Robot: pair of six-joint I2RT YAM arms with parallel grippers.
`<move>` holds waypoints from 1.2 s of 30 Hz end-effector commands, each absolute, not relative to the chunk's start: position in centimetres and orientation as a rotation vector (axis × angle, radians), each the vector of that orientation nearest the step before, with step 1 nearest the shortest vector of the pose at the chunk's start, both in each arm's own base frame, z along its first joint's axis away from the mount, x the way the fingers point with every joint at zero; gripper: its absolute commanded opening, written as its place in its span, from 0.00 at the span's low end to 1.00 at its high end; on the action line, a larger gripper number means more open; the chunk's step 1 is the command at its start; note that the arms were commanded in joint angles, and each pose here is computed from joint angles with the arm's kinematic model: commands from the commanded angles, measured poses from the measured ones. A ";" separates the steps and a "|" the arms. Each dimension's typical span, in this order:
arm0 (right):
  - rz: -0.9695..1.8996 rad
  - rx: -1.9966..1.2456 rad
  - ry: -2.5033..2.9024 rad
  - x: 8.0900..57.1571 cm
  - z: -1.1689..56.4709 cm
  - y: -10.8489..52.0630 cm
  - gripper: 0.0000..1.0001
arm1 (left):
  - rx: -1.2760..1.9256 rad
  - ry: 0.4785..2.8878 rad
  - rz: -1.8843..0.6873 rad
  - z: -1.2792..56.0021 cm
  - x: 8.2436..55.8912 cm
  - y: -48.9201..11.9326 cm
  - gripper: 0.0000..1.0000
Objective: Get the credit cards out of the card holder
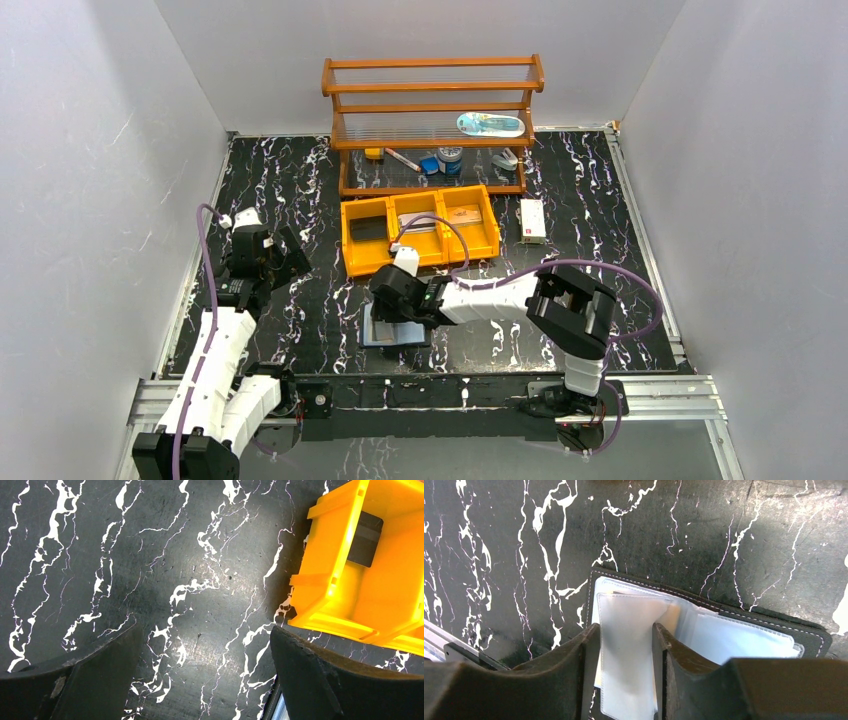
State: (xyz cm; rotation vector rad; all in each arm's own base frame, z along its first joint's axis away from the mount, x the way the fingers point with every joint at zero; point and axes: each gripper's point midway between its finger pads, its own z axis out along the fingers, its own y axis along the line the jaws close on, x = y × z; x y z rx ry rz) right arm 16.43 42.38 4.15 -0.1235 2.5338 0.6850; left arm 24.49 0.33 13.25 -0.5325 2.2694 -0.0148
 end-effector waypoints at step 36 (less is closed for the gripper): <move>0.579 0.151 2.469 18.0 5.1 35.0 0.55 | -0.051 2.538 -1.033 11.4 18.5 -18.9 0.87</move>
